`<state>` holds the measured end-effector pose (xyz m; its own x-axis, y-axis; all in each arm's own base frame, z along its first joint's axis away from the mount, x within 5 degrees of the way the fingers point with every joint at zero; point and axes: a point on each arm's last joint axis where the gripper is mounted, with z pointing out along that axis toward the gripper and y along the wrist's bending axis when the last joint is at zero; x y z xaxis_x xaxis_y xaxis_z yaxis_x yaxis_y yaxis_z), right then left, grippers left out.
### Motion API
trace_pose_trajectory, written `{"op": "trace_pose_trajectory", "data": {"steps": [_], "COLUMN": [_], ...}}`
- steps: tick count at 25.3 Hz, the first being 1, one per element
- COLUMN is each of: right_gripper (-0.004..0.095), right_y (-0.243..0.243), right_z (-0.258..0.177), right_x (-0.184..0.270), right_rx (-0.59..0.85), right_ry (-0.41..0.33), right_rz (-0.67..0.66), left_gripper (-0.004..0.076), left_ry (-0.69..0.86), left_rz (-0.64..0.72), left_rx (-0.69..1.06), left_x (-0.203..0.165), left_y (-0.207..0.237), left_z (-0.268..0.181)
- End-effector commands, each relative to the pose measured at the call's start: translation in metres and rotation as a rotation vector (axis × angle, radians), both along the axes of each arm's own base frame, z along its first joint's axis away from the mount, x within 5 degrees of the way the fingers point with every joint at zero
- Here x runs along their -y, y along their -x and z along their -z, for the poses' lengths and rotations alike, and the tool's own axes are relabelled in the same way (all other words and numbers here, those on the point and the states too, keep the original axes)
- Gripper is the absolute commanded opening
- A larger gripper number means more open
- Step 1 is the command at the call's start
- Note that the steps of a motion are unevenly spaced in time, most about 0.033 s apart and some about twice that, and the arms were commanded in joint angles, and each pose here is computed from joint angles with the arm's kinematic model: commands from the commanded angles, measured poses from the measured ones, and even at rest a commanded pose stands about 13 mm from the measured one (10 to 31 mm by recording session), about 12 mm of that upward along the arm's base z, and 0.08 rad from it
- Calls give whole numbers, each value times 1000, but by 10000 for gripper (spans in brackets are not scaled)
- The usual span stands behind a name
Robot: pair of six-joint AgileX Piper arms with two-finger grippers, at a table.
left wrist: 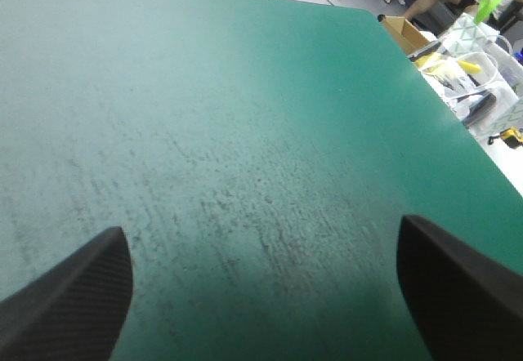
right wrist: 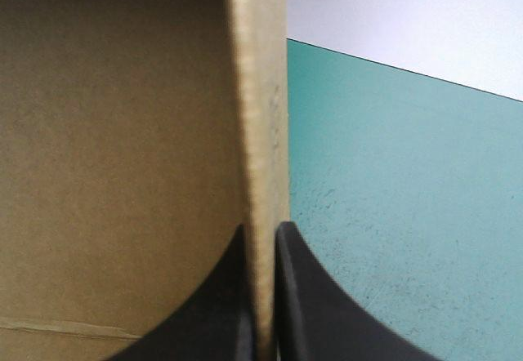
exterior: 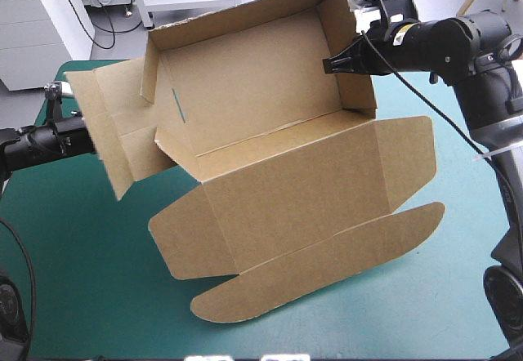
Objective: Fold the box
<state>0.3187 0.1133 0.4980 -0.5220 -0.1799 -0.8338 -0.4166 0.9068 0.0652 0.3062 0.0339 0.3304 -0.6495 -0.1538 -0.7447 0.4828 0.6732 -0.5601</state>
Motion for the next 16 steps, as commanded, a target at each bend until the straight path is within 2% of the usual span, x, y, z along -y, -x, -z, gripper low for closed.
{"op": "trace_pose_trajectory", "data": {"steps": [1, 8, 16], "right_gripper": [-4, -4, -4], "right_y": [12, 4, -3], "right_z": [-26, -21, -16], "right_x": [4, 5, 6], "right_rx": [133, 145, 136], "right_ry": [-69, -30, -25], "right_rz": [10, 35, 69], "left_gripper": [617, 617, 617], "left_ry": [90, 144, 176], "left_rz": [128, 143, 149], "left_rx": [120, 241, 382], "left_x": [27, 40, 52], "left_y": [18, 35, 68], "left_z": [-38, -66, -103]}}
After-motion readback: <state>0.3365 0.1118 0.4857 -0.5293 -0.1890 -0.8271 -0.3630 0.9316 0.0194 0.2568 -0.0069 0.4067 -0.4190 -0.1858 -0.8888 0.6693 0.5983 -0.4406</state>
